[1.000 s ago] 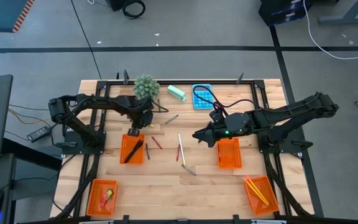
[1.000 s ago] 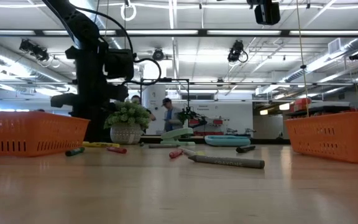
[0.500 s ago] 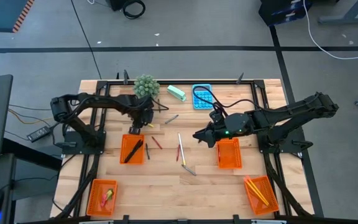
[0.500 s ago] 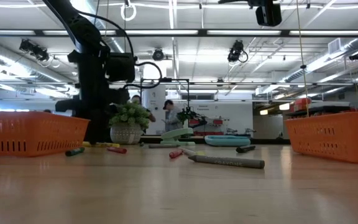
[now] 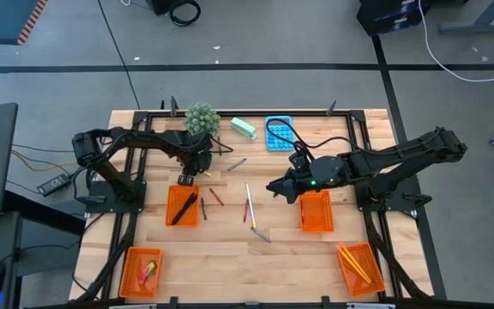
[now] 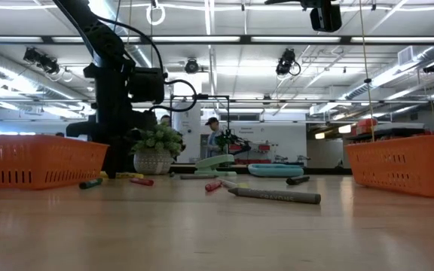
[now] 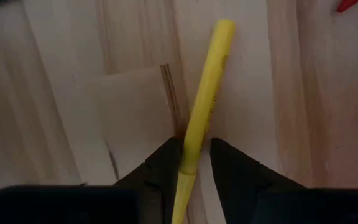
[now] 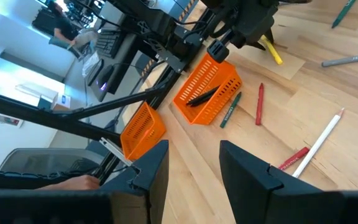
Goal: Sort crayons/erasers/pens/pencils in bins
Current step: Put the yellow pen into the top left orange basket
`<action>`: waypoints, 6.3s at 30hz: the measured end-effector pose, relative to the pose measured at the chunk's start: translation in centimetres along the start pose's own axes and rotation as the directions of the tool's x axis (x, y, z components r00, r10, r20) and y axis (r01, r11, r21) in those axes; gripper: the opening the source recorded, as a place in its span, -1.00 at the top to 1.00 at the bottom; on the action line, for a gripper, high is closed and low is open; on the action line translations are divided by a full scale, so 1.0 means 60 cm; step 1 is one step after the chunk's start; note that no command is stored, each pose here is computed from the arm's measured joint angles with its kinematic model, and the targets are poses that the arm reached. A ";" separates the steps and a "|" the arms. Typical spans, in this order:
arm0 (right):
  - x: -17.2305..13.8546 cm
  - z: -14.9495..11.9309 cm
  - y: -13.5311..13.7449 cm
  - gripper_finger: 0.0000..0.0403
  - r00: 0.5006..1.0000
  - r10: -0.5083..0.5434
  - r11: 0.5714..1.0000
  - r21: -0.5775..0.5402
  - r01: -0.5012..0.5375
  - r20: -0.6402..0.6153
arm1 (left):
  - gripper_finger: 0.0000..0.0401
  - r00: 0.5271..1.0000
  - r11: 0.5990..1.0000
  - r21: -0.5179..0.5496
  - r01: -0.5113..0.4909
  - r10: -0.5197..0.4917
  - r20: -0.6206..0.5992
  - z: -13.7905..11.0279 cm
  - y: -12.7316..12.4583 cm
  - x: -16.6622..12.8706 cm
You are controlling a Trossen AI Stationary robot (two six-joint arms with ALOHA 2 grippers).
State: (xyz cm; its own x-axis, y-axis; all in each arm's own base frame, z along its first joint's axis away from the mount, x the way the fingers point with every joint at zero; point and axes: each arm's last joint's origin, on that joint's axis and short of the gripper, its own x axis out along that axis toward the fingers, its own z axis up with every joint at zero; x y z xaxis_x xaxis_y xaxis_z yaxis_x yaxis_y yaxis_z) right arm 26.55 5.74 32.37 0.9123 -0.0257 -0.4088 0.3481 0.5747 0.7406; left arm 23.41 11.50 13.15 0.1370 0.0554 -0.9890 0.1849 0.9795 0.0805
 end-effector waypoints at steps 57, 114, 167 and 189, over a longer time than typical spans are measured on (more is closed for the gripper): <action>0.000 0.000 0.000 0.27 1.000 0.001 1.000 0.013 -0.001 0.000 | 0.18 0.996 0.997 -0.054 -0.051 0.047 -0.073 0.013 0.036 -0.045; 0.000 0.000 0.000 0.27 1.000 0.001 1.000 0.007 -0.001 0.001 | 0.56 0.970 0.973 -0.203 0.107 -0.146 -0.192 -0.002 0.017 -0.034; -0.001 -0.008 -0.008 0.27 0.996 -0.034 0.972 -0.233 0.014 -0.080 | 0.64 0.998 0.426 -0.904 0.029 -0.065 0.002 -0.006 -0.285 -0.175; -0.001 -0.006 -0.010 0.27 0.997 -0.051 0.975 -0.217 0.038 -0.052 | 0.58 0.993 0.332 -0.937 0.110 -0.068 0.092 -0.027 -0.297 -0.088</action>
State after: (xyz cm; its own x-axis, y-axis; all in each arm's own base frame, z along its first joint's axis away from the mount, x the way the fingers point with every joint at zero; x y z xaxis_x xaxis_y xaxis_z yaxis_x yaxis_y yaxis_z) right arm 26.25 5.69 31.77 0.8810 -0.0120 -0.4730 0.3274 0.7371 0.5911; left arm 17.82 -5.93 16.75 0.2135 -0.0292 -0.9765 -0.8351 0.5133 -0.1979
